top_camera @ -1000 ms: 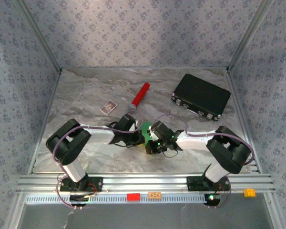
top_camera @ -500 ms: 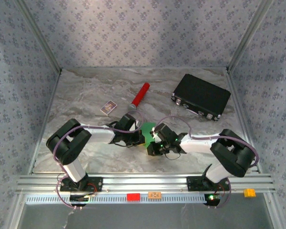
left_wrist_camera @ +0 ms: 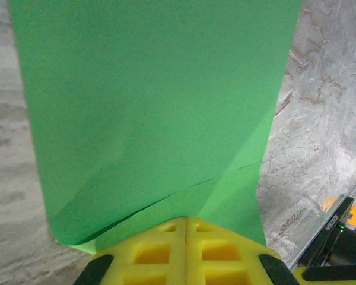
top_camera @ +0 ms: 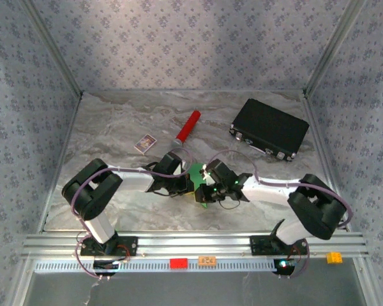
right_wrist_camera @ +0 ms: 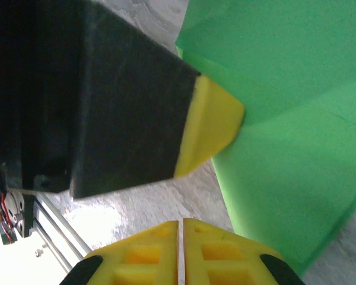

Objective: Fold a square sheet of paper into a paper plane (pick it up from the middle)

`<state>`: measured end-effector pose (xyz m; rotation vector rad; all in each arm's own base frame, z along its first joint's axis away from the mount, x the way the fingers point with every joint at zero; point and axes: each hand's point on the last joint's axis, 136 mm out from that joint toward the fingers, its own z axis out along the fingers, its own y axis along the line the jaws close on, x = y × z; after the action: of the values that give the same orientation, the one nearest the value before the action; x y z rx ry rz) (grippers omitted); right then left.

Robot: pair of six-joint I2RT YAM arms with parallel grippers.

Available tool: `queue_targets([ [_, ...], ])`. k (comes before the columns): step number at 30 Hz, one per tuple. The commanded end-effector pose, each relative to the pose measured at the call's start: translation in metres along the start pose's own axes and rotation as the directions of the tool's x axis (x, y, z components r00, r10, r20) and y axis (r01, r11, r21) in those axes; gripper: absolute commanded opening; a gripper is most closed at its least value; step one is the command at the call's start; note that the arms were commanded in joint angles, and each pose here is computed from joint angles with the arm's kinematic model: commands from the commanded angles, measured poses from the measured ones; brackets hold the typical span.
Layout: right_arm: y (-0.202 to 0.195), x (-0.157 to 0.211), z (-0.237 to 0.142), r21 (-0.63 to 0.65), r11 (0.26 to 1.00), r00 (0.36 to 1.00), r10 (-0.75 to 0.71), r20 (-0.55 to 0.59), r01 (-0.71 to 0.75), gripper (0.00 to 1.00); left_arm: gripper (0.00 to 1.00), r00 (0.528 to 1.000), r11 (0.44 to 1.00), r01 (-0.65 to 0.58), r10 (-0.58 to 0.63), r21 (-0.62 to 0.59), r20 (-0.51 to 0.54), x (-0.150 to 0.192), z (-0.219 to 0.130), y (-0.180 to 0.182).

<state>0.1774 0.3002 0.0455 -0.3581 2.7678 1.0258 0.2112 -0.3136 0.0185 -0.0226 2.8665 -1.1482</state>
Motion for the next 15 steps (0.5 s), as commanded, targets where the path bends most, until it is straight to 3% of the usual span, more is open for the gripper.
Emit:
queue_targets([
  [1, -0.008, -0.001, 0.008, 0.036, 0.998, 0.999, 0.047, -0.023, -0.046, 0.12, 0.0, 1.0, 0.996, 0.009, -0.009, -0.085, -0.005, 0.004, 0.004, 0.02],
  [15, -0.032, 0.044, 0.01, 0.049, 0.991, 0.988, 0.127, -0.093, -0.123, 0.12, 0.0, 1.0, 0.994, 0.014, -0.014, -0.104, 0.0, 0.003, 0.003, 0.024],
])
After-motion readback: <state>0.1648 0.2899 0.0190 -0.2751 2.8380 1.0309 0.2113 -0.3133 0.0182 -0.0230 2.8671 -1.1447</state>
